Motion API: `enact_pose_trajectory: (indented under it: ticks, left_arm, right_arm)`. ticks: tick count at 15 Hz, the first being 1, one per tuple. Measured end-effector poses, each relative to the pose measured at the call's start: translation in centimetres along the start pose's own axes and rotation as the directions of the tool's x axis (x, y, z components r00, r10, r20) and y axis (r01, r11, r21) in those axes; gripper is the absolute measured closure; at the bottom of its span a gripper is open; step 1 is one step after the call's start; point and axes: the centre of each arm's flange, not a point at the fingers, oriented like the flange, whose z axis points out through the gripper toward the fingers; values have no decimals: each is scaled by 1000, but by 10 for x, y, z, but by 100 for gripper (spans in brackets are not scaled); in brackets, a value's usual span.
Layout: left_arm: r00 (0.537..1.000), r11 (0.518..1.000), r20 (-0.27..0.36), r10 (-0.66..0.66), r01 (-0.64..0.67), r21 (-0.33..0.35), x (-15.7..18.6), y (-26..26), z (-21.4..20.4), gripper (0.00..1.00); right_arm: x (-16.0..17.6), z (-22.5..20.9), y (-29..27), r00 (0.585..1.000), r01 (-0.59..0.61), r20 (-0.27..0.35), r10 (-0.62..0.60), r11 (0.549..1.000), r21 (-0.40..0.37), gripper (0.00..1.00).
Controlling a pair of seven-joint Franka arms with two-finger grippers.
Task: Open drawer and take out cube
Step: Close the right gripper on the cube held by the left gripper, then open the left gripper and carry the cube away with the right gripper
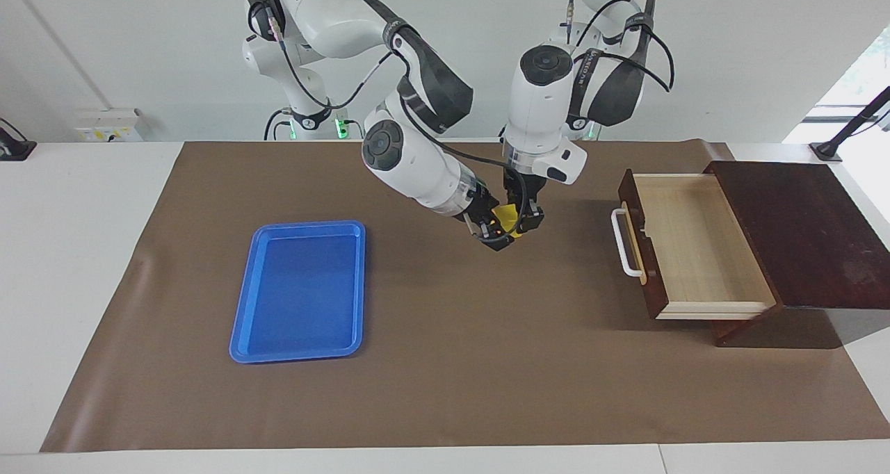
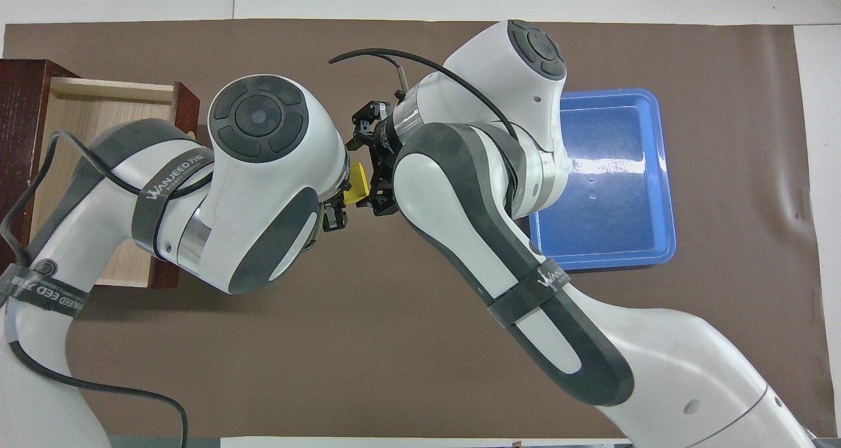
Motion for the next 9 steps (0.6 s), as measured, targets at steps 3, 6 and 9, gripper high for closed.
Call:
enact_pose_trajectory:
  ticks: [3,6,9]
  left_arm:
    - [1000,1000,0,0,0,0,0,0,0,45]
    - [1000,1000,0,0,0,0,0,0,0,45]
    - [1000,1000,-4,-5,5,-4,5,5,1,45]
  right_arm:
    - [1,1,0,1000,-2,-1,2,1000,0,9]
    - [1,1,0,1000,-2,-1,2,1000,4,22]
    - [-6,7,2,1000,13,-6,-13,1000,11,44]
